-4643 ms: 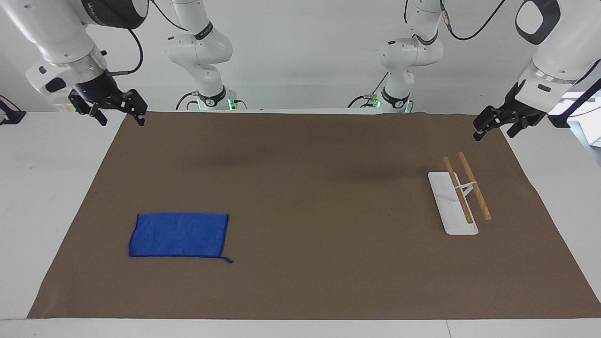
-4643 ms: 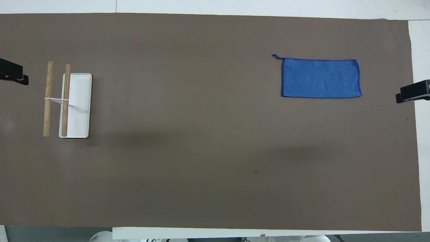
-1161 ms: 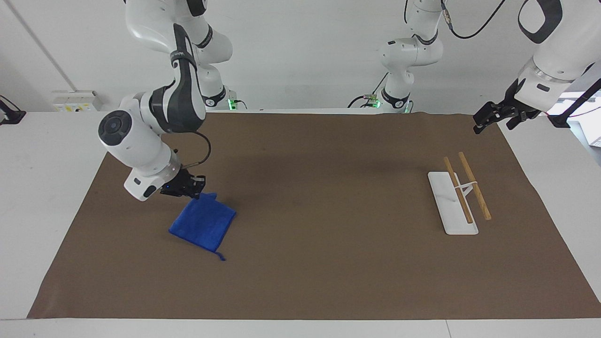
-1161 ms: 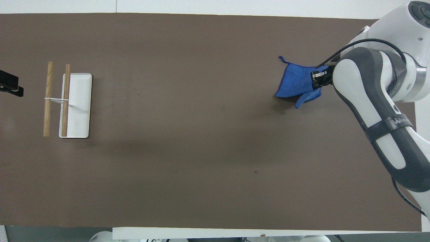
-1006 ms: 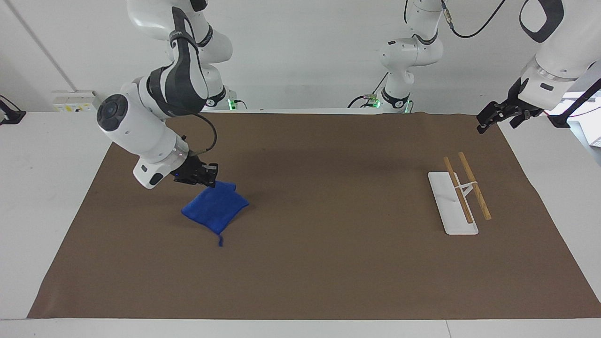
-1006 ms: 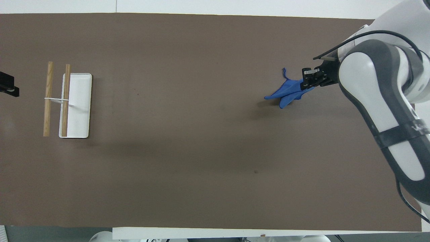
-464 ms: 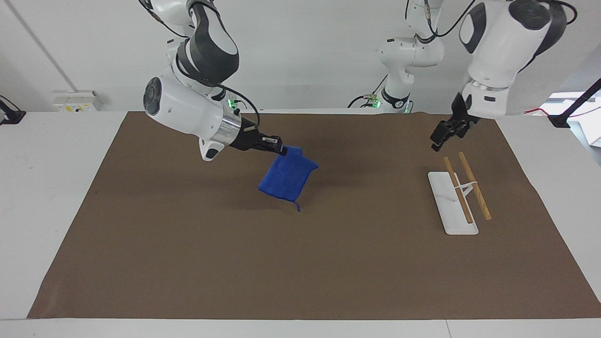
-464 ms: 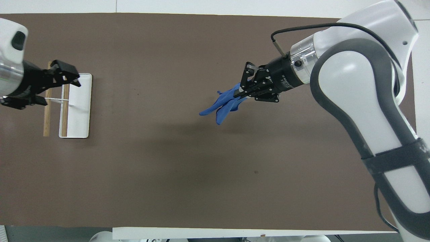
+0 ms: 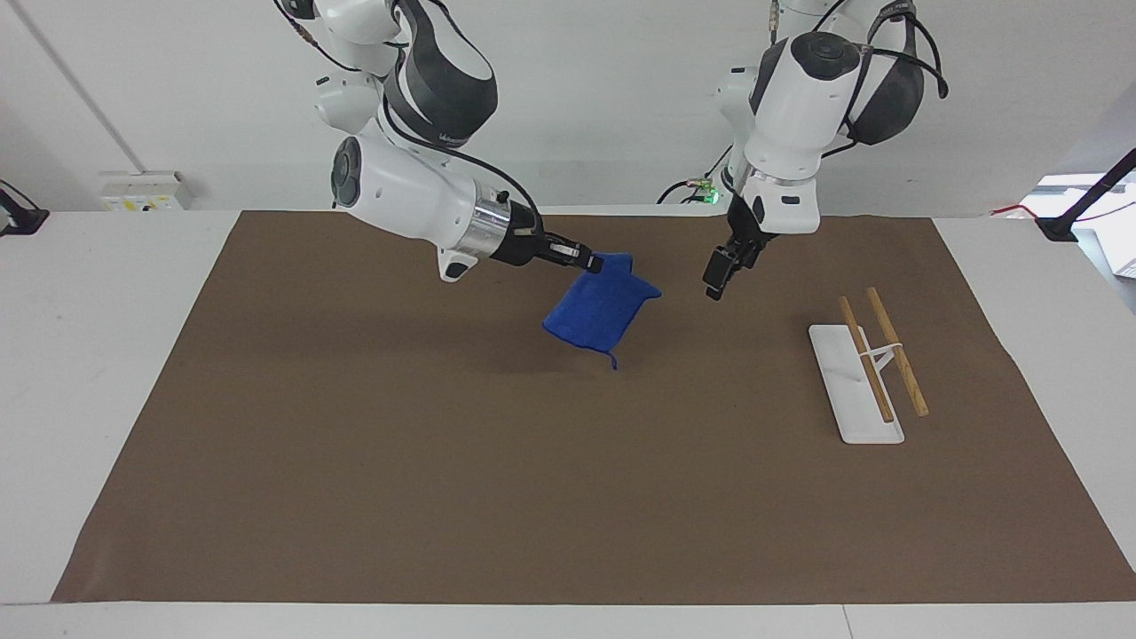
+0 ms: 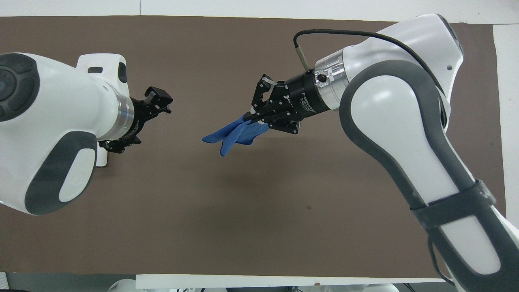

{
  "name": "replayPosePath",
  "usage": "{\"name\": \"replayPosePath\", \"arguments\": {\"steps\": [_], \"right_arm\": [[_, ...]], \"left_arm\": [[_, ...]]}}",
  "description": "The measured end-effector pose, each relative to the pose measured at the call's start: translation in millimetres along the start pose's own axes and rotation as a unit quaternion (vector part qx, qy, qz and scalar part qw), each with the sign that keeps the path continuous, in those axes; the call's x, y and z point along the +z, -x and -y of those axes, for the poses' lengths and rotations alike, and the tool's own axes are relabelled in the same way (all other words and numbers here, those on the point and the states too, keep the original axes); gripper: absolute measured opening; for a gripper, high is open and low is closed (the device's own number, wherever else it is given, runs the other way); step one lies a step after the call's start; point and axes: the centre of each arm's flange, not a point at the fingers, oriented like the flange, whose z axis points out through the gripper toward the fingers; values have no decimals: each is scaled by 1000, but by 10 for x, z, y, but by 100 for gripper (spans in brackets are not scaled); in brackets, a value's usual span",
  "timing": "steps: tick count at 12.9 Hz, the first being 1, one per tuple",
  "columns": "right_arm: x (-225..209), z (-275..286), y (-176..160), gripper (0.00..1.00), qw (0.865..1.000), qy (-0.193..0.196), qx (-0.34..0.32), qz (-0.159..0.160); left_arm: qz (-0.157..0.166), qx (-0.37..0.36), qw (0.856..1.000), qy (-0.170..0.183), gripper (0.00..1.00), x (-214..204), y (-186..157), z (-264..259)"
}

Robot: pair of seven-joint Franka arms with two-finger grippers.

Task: Right arm passes towel to left arm to hang
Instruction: 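Carry the towel toward center while the left gripper reaches toward it, then grasp the towel with the left gripper, then open the right gripper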

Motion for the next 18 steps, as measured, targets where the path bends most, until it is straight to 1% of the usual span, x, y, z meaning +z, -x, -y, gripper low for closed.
{"name": "replayPosePath", "arguments": {"steps": [2, 3, 6, 8, 9, 10, 11, 12, 16, 17, 18], "right_arm": [[52, 25, 40, 4, 1000, -2, 9, -2], [59, 34, 45, 4, 1000, -4, 12, -5], [66, 34, 42, 4, 1000, -4, 16, -5], [68, 32, 40, 4, 1000, -4, 17, -5], [70, 31, 39, 4, 1000, -4, 17, -5], [71, 30, 38, 4, 1000, -4, 17, -5], [72, 29, 36, 4, 1000, -4, 17, -5], [73, 28, 35, 4, 1000, -4, 17, -5], [77, 25, 32, 4, 1000, -4, 18, -4], [77, 25, 31, 4, 1000, -3, 18, -4], [78, 24, 31, 4, 1000, -3, 18, -4]], "left_arm": [[2, -39, 999, 20, 100, 110, 144, -56], [5, -52, 998, 23, 100, 165, 205, -73], [20, -78, 997, 14, 100, 362, 432, -117], [26, -91, 995, 26, 98, 480, 490, -136], [27, -93, 995, 33, 96, 516, 484, -143], [27, -94, 994, 37, 96, 541, 478, -152], [27, -95, 994, 43, 88, 544, 475, -167], [26, -95, 994, 51, 75, 537, 480, -187], [26, -91, 994, 58, 18, 527, 522, -211], [27, -92, 994, 59, 7, 526, 523, -212], [28, -92, 994, 59, 3, 526, 524, -212]]}}
